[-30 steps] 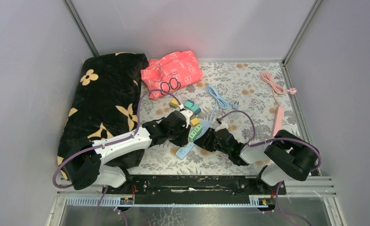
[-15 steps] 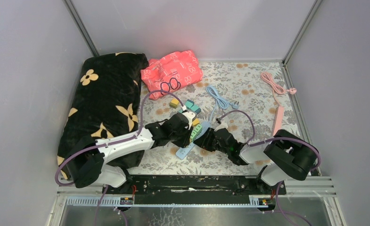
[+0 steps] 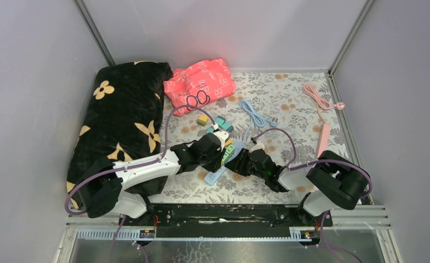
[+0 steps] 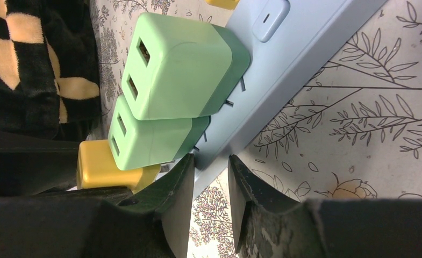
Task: Insert the plug
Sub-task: Insert the plug into the socket.
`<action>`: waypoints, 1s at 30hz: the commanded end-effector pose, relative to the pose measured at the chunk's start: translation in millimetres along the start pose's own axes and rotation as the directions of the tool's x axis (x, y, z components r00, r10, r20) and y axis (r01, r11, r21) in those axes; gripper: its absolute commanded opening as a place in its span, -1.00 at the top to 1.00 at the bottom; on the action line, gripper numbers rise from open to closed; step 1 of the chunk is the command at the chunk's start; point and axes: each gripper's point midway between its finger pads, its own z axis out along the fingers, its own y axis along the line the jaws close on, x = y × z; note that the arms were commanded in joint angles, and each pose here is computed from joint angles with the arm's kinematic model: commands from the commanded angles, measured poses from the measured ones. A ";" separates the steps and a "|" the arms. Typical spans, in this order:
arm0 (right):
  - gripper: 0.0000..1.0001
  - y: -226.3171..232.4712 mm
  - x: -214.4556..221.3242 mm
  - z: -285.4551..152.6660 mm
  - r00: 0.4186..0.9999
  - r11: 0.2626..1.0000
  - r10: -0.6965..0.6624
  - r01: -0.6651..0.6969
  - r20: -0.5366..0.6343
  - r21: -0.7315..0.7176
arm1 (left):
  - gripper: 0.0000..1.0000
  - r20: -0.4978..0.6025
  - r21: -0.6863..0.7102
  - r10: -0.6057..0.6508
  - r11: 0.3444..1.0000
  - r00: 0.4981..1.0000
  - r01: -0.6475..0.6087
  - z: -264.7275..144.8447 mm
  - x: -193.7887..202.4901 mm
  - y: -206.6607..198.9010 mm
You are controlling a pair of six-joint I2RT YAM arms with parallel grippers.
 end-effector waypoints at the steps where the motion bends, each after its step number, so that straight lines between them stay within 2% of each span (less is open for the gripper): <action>1: 0.30 -6.4 4.4 4.2 0.999 0.999 -0.017 0.018 -0.027 0.033 | 1.00 0.011 -0.059 0.033 0.998 0.999 -0.032 8.5 0.7 8.7; 12: 0.30 -6.9 5.3 4.3 0.999 0.999 -0.018 0.019 -0.030 0.033 | 1.00 -0.015 -0.101 0.052 0.993 0.999 -0.053 7.7 5.4 10.6; 30: 0.31 -7.5 7.2 5.0 0.999 0.999 -0.014 0.015 -0.036 0.029 | 1.00 0.018 -0.167 0.058 0.985 0.998 -0.054 1.9 -0.4 23.0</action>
